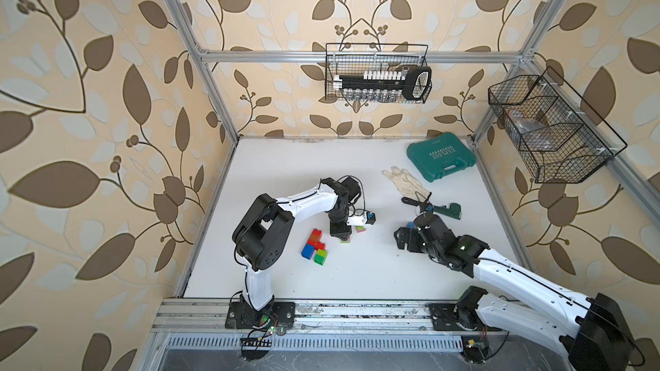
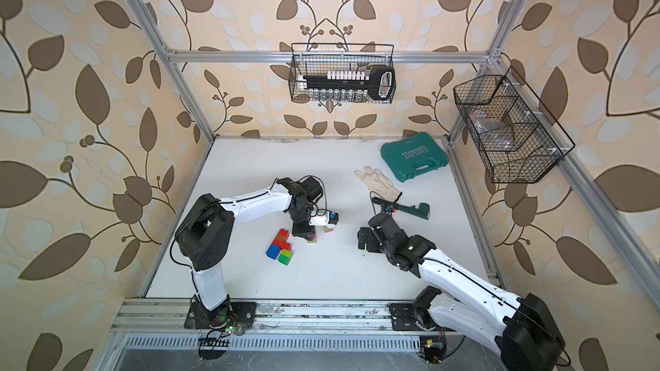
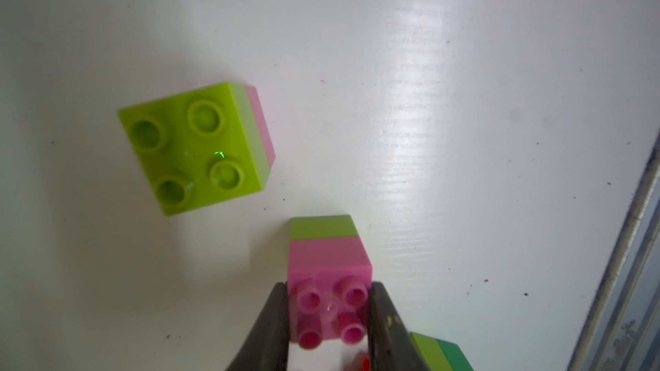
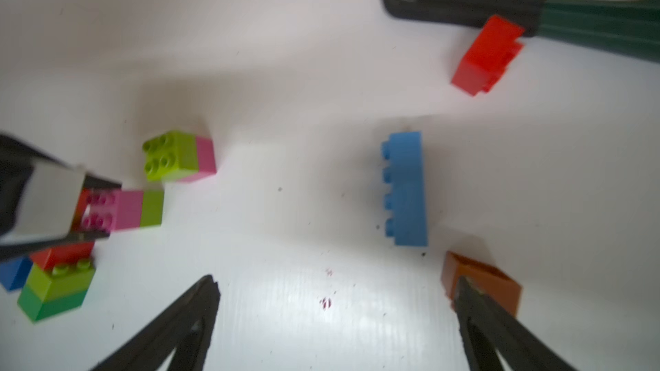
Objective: Assemble the letter h with lego
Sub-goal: Assemble the lego brick with the lego brick, then pick up the lego brick from the center of the board, then place the lego brick at the center of the board, then pick up the lego brick from the center of the board.
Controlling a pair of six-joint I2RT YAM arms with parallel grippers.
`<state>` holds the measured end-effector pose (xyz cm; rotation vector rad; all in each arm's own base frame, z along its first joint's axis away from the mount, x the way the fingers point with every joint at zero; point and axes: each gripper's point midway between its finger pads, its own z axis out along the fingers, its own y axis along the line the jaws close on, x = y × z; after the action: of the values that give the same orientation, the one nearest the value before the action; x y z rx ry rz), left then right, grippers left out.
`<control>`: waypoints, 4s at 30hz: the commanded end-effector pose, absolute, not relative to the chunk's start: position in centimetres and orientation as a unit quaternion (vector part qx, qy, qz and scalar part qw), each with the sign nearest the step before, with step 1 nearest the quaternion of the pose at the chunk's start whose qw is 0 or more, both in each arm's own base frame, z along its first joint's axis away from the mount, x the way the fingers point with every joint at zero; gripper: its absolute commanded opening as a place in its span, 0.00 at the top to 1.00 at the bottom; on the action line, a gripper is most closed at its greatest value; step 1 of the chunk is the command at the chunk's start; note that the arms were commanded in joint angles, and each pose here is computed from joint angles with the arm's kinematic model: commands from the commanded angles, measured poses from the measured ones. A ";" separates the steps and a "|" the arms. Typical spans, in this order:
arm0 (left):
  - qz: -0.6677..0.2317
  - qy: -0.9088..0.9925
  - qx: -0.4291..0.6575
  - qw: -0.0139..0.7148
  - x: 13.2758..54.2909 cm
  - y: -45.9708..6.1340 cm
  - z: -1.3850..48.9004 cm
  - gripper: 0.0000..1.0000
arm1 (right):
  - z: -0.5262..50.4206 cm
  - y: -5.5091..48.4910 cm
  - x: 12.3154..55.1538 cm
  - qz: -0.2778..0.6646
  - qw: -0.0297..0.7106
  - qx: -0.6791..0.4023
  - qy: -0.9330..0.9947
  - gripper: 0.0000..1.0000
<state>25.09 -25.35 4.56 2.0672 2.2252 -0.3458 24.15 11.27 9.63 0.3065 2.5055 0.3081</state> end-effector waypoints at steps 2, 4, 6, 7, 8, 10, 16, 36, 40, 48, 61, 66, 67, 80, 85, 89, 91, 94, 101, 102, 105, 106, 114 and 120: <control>-0.121 0.734 0.668 0.023 24.6 -25.2 3.9 0.59 | 10.1 9.0 25.1 0.132 0.225 0.186 0.947 0.07; -0.131 0.740 0.659 0.032 24.9 -25.4 5.2 0.54 | 10.4 7.8 26.6 0.119 0.219 0.199 0.948 0.10; -0.157 0.745 0.647 0.044 25.0 -25.7 6.6 0.49 | 10.1 6.9 27.9 0.100 0.205 0.208 0.951 0.14; -0.166 0.747 0.641 0.051 25.1 -25.8 7.2 0.47 | 10.0 6.6 28.6 0.091 0.197 0.213 0.953 0.17; -0.170 0.749 0.637 0.060 25.3 -25.9 7.8 0.45 | 9.6 6.4 29.2 0.083 0.188 0.214 0.955 0.19; -0.170 0.753 0.631 0.075 25.6 -25.9 8.9 0.44 | 9.0 6.5 30.3 0.077 0.178 0.213 0.957 0.24; -0.222 0.762 0.598 0.111 25.4 -25.5 12.9 0.38 | 7.0 5.9 33.2 0.038 0.167 0.224 0.959 0.36; -0.272 0.868 0.355 0.217 28.2 -12.6 14.9 0.33 | 4.1 3.9 37.0 -0.070 0.147 0.137 0.977 0.89; -0.264 0.888 0.297 0.232 29.4 -9.9 13.7 0.34 | 7.4 6.3 36.6 -0.091 0.169 0.062 0.979 0.91; -0.240 0.915 0.162 0.279 32.7 -4.2 13.2 0.36 | 10.6 14.3 30.7 -0.124 0.172 -0.055 0.976 0.89; -0.228 0.920 0.150 0.282 32.5 -3.6 12.4 0.36 | 5.9 14.7 25.7 -0.278 0.145 -0.045 0.949 0.86; -0.231 0.920 0.148 0.280 32.5 -3.6 12.4 0.36 | 4.3 14.8 26.3 -0.325 0.156 -0.045 0.932 0.82; -0.233 0.919 0.149 0.280 32.5 -3.7 12.4 0.36 | 3.9 15.2 26.2 -0.321 0.154 -0.046 0.933 0.80; -0.238 0.920 0.148 0.273 32.6 -3.8 12.2 0.36 | 3.4 22.3 23.9 -0.155 0.152 -0.087 0.972 0.52; -0.253 0.914 0.158 0.275 32.5 -4.3 12.6 0.36 | 5.9 22.8 23.3 -0.101 0.168 -0.082 0.977 0.49; -0.314 0.879 0.213 0.288 31.1 -7.0 15.0 0.35 | 7.2 23.0 22.6 0.038 0.147 -0.045 0.987 0.43; -0.313 0.867 0.255 0.291 30.3 -8.7 15.8 0.32 | 7.6 22.6 22.6 0.120 0.138 -0.015 0.983 0.41; -0.288 0.850 0.336 0.284 28.8 -11.9 16.3 0.27 | 8.0 20.5 23.0 0.195 0.134 0.039 0.971 0.41; -0.291 0.761 0.528 0.238 24.3 -21.3 17.8 0.14 | 9.0 13.5 23.6 0.221 0.155 0.143 0.952 0.37; -0.284 0.748 0.553 0.231 23.9 -22.5 17.7 0.14 | 9.0 12.6 23.7 0.222 0.157 0.158 0.949 0.36; -0.260 0.698 0.634 0.207 22.7 -26.2 16.6 0.14 | 9.6 10.4 23.8 0.237 0.167 0.192 0.938 0.32; -0.249 0.680 0.659 0.203 22.4 -27.4 16.1 0.14 | 9.7 9.8 23.8 0.238 0.172 0.199 0.935 0.31; -0.167 0.608 0.758 0.168 23.3 -35.5 11.1 0.19 | 9.7 7.7 23.6 0.255 0.174 0.246 0.919 0.28; -0.149 0.586 0.781 0.156 23.4 -38.9 7.8 0.19 | 8.8 8.0 23.2 0.277 0.153 0.252 0.915 0.28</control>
<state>22.28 -37.75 7.18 2.2270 1.7426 -0.4985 23.99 7.27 9.44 0.7420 2.5877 0.7302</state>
